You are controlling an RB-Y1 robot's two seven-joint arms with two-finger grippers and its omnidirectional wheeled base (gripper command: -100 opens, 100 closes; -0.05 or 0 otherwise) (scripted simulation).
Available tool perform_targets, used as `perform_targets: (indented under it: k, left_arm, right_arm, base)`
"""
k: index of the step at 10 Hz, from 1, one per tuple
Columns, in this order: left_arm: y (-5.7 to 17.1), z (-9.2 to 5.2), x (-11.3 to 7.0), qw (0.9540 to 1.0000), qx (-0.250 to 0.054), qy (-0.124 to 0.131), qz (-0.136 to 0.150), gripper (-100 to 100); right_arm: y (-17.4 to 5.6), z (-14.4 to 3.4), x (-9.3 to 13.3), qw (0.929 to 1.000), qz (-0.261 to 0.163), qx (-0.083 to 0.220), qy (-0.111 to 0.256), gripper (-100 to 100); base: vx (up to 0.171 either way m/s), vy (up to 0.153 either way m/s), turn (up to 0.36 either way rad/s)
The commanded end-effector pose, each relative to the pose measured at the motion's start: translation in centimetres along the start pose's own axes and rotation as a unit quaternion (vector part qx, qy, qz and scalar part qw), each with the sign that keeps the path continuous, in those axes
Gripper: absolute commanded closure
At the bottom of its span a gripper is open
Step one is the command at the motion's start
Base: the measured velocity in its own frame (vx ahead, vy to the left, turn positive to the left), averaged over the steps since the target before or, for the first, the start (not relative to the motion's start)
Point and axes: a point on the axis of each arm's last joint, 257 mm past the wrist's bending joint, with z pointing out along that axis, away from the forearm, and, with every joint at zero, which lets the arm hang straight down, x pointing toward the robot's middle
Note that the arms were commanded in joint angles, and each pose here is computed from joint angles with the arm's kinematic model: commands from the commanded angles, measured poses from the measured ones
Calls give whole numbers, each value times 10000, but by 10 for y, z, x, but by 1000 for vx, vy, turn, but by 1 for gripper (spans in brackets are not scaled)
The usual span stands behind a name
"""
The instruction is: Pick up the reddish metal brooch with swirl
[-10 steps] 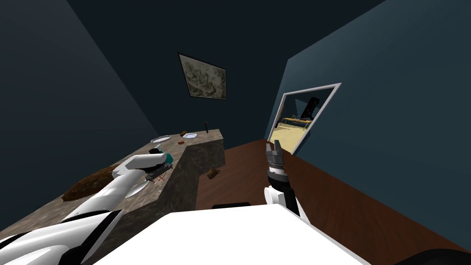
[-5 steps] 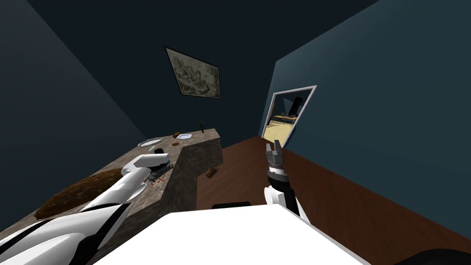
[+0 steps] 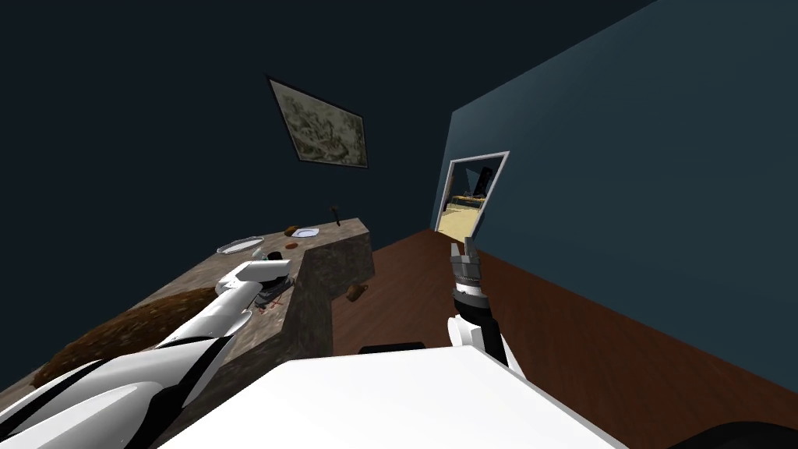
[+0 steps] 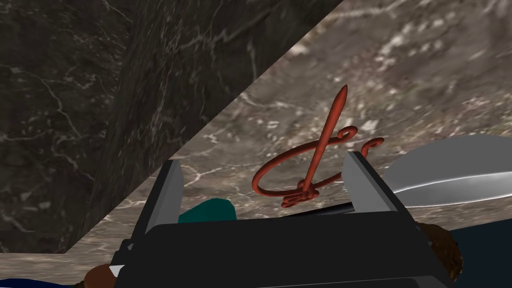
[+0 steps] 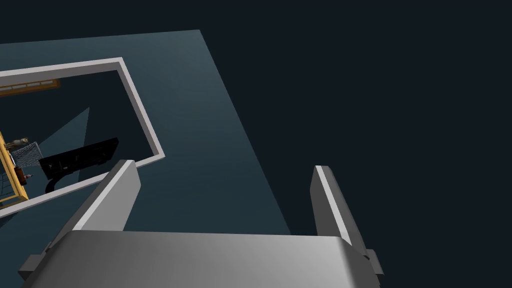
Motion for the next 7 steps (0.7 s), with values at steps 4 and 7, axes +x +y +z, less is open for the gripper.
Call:
perform_targets:
  k: [4,7]
  left_arm:
    - [1,0,0,10000,-6,2,1,100]
    - [1,-2,-2,9999,57,4,121,100]
  right_arm:
    - [0,0,0,10000,0,0,0,0]
    - [0,0,0,10000,0,0,0,0]
  base:
    - [-4,3,3]
    - [29,-20,99]
